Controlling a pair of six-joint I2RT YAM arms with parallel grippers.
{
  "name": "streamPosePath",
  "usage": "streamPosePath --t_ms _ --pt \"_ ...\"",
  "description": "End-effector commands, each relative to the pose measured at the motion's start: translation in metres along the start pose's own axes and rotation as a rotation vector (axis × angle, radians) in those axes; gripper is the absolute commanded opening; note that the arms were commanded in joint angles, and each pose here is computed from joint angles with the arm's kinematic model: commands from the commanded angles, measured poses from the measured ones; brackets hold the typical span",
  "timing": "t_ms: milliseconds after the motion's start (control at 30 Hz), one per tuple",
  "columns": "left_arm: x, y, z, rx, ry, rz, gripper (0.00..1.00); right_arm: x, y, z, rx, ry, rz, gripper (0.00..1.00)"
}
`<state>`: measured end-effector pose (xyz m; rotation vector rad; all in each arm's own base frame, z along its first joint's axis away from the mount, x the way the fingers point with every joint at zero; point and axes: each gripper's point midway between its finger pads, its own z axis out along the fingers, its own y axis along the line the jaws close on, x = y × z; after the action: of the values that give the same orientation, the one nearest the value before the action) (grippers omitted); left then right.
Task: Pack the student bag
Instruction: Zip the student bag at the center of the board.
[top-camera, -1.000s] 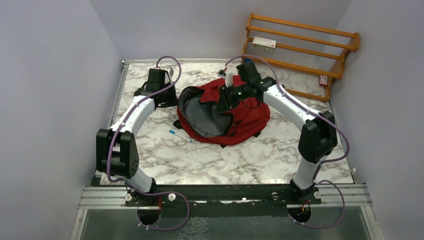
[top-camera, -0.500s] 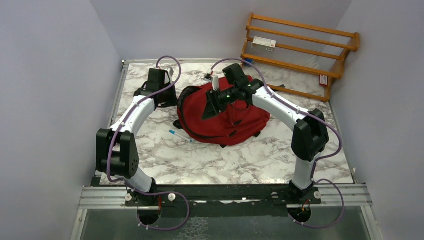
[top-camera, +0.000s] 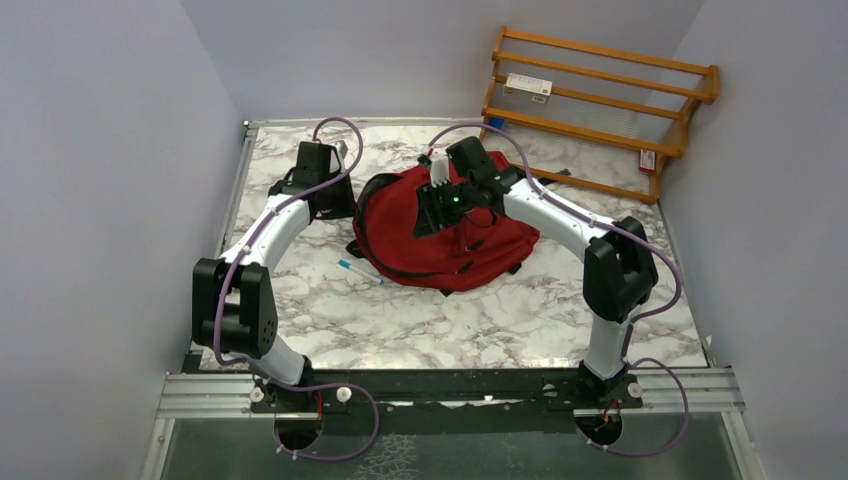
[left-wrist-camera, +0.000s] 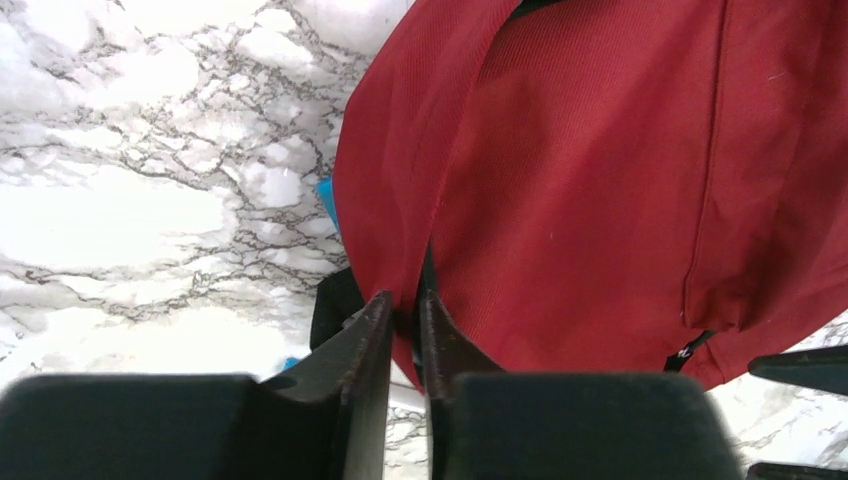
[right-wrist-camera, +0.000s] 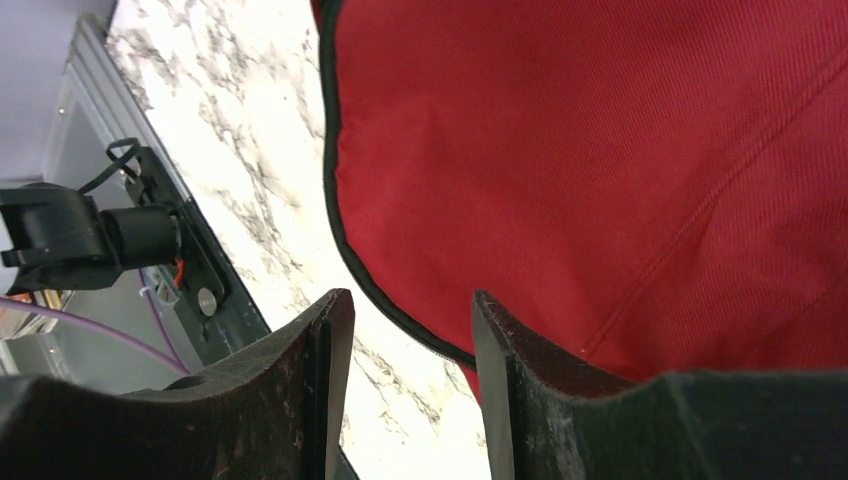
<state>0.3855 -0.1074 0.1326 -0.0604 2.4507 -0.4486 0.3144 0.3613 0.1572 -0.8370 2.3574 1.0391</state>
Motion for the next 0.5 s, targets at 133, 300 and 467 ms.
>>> streamPosePath --t_ms 133,300,467 --pt "0.011 0.015 -0.008 -0.075 -0.013 -0.014 0.35 -0.007 -0.004 -0.006 0.040 -0.078 0.014 0.51" --pt "0.008 0.015 -0.011 -0.128 -0.039 0.009 0.40 -0.002 -0.004 -0.006 0.038 -0.078 0.021 0.51" --pt "0.016 0.008 -0.012 -0.170 -0.048 0.041 0.40 0.003 -0.006 -0.007 0.044 -0.077 0.026 0.51"
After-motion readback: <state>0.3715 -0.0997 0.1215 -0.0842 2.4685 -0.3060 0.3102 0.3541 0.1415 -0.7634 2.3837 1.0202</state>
